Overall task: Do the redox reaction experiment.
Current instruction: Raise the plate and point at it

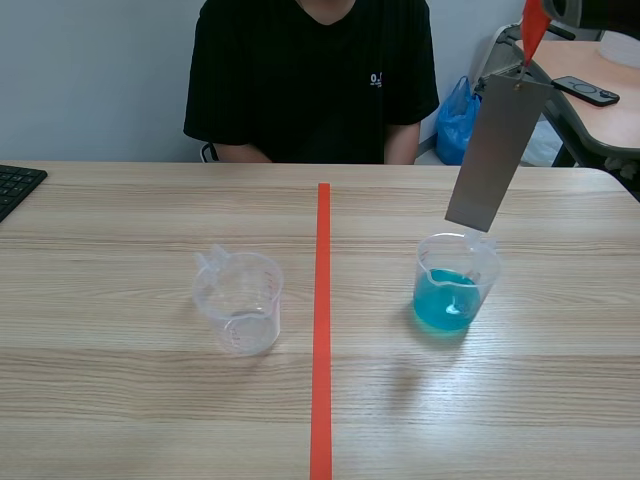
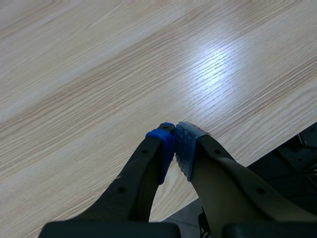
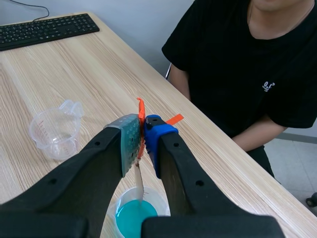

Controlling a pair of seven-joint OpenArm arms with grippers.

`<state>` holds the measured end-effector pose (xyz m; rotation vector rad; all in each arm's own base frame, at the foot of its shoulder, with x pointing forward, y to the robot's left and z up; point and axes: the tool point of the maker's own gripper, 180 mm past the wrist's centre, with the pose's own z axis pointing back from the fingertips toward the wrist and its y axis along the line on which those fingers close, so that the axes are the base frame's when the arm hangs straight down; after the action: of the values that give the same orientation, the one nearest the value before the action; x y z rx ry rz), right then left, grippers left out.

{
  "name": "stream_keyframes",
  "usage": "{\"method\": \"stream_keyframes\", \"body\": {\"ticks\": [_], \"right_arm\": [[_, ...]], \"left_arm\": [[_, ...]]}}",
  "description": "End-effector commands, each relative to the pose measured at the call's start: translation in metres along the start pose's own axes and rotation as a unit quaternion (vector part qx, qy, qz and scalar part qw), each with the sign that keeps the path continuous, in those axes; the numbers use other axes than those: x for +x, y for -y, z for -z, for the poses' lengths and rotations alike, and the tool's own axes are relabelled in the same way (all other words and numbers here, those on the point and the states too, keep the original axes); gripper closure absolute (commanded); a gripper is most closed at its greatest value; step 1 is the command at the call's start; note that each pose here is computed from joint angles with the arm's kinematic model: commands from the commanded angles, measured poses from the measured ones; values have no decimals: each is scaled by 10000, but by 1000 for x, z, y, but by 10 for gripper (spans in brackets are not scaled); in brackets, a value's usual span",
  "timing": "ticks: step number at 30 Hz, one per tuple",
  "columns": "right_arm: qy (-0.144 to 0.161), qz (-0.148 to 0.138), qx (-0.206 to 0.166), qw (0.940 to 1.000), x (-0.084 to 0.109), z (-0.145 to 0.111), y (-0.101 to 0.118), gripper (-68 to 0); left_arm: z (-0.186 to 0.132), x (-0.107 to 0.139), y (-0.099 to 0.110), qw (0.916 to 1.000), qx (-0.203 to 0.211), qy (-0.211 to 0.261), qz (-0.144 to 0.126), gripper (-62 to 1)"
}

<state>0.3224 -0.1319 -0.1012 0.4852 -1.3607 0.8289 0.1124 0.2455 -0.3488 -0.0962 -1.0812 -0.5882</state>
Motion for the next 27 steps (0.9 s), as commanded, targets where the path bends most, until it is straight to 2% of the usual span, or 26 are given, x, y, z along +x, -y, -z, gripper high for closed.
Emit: {"method": "stream_keyframes", "body": {"ticks": [1, 15, 19, 27], "right_arm": [[150, -158, 21, 9998, 14, -3, 1, -15], [150, -156, 21, 9998, 14, -3, 1, -15], [151, -155, 22, 9998, 14, -3, 0, -15], [149, -155, 22, 9998, 14, -3, 0, -15]], "left_arm": [[0, 9, -4, 9999, 19, 156, 37, -31], [4, 15, -10, 9996, -2, 279, 42, -31], [17, 31, -22, 9985, -164, 508, 152, -31], [62, 81, -49, 9911, -663, 1037, 512, -31]]}}
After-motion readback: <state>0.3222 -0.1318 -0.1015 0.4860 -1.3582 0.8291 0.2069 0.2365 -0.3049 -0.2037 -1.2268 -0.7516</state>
